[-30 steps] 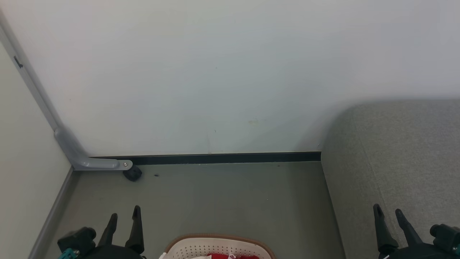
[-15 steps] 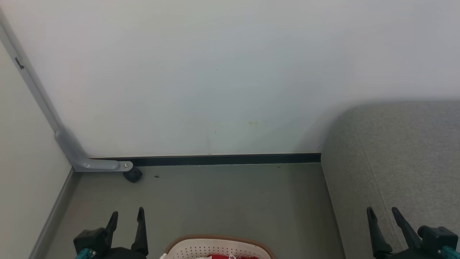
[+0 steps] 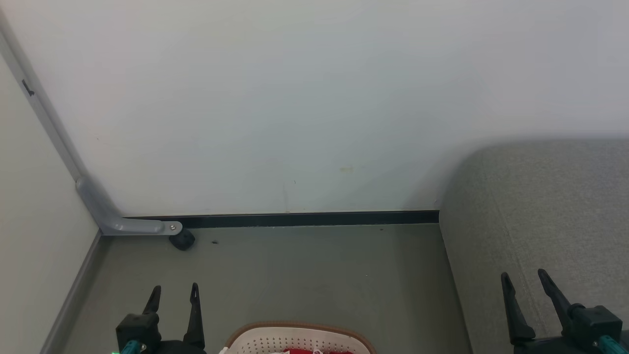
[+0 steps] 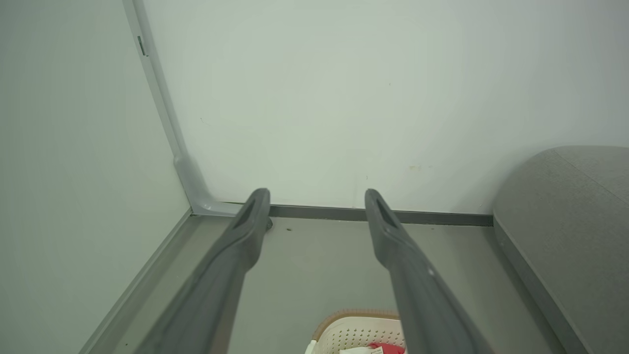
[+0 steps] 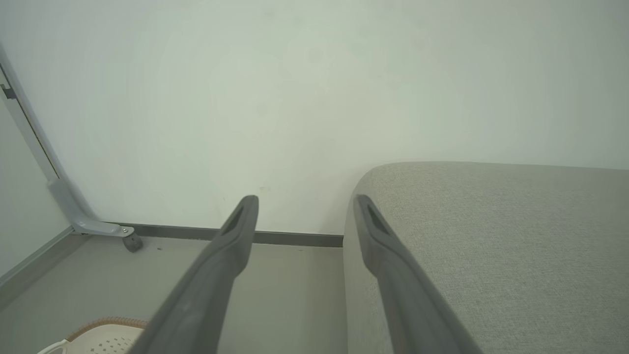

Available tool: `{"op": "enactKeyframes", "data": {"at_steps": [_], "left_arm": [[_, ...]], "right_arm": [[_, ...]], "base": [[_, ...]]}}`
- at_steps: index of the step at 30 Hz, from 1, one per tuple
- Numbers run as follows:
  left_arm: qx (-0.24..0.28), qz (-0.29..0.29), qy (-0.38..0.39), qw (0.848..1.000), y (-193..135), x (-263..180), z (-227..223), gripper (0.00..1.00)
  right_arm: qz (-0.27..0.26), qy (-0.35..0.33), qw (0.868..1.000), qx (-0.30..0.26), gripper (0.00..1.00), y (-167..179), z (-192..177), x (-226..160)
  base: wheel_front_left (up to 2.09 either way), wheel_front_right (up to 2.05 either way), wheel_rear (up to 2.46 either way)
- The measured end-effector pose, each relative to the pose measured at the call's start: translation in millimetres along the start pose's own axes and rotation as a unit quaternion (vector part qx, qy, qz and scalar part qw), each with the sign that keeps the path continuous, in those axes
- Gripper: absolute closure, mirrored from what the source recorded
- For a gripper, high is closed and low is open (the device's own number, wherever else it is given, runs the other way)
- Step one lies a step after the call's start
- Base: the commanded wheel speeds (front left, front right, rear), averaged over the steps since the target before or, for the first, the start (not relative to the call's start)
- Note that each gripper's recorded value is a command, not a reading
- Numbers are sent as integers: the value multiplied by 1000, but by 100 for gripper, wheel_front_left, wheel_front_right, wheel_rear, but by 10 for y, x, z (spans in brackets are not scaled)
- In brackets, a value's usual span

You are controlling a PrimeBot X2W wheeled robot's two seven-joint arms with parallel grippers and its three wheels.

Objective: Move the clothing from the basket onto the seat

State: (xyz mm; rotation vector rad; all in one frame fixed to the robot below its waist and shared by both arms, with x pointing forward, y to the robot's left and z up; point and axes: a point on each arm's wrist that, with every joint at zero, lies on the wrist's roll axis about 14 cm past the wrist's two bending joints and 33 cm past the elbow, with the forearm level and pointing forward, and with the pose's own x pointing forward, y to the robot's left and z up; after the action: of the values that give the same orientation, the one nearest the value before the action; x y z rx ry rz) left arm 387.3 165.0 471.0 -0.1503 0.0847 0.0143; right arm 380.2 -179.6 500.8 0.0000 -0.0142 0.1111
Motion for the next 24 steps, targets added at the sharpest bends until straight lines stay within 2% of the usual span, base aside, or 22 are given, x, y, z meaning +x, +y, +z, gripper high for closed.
{"op": "enactKeyframes", "data": {"at_steps": [24], "left_arm": [[-6,21,7,1000,77,-9,-59,0]], "right_arm": [[-6,-17,1000,6,0,17,99,22]], "base": [[0,0,0]]}}
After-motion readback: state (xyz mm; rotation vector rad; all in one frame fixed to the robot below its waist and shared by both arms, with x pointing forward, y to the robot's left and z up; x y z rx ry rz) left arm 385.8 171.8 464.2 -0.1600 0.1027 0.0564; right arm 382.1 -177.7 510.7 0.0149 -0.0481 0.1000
